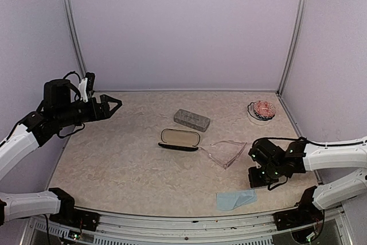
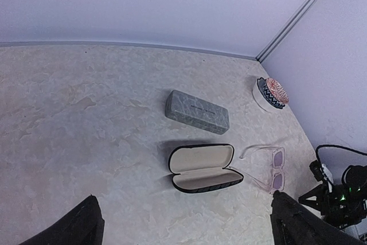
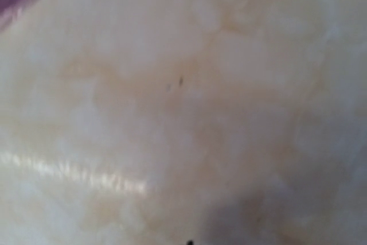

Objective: Organize the sunglasses
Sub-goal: Smooth out the folded cleaning cloth at the center of the board, then pick up the folded cleaning cloth from the center of the board.

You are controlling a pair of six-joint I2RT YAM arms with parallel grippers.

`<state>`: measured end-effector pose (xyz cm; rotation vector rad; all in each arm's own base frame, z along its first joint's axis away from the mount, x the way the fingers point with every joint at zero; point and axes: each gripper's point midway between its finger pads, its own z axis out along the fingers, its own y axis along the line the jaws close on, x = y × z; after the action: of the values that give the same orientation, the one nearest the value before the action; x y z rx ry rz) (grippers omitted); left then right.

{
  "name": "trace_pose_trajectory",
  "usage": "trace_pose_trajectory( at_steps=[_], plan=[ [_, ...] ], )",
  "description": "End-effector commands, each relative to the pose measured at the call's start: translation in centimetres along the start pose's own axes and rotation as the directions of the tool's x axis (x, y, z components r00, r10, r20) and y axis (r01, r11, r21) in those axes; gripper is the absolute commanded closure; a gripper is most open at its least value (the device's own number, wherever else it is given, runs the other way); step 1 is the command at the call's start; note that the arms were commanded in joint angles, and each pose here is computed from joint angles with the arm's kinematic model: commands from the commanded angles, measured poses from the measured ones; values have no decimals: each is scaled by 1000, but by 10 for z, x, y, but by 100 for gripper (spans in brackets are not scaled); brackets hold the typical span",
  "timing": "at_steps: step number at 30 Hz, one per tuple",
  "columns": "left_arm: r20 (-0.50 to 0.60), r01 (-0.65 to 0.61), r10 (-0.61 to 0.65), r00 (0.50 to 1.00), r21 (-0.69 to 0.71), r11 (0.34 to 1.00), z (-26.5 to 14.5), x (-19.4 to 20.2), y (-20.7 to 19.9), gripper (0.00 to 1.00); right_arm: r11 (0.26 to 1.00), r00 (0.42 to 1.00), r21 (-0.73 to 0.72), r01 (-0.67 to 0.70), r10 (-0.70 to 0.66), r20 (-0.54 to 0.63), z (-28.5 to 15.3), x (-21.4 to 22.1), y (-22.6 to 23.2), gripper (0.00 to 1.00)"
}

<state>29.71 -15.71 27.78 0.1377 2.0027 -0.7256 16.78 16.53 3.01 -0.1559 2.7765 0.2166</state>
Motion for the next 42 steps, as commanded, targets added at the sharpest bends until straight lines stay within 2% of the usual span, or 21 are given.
trace_pose_trajectory(
  at_steps=[1, 3, 8, 14, 22, 29, 37, 42],
  plan=[
    [-3, -14, 14, 1000, -1, 1000, 0, 1, 2, 1, 998, 999, -64, -16, 19, 41, -6, -20, 12, 100],
    [-2, -14, 14, 1000, -1, 1000, 0, 1, 2, 1, 997, 999, -77, 0, 3, 40, -8, -21, 15, 100],
    [-5, -14, 14, 1000, 4, 1000, 1, 1, 1, 1, 982, 999, -184, 46, -41, 35, -16, -16, 30, 77],
    [-12, -13, 13, 1000, 14, 1000, 2, 3, 0, 1, 982, 999, -187, 36, -39, -15, -13, 1, 23, 68],
    [-107, -9, 23, 994, 134, 991, 16, 29, -41, 1, 990, 997, -143, 1, -13, -80, -4, 18, 11, 67],
    [-236, 17, 49, 970, 268, 963, 36, 85, -94, 2, 993, 995, -115, -2, -10, -103, 3, 26, 4, 67],
    [-413, -7, 194, 890, 412, 911, 70, 170, -157, 5, 994, 994, -109, -7, -5, -109, 7, 30, 1, 69],
    [-484, -16, 285, 827, 487, 874, 92, 216, -188, 10, 995, 993, -102, -5, -7, -115, 9, 32, 0, 74]
  ],
)
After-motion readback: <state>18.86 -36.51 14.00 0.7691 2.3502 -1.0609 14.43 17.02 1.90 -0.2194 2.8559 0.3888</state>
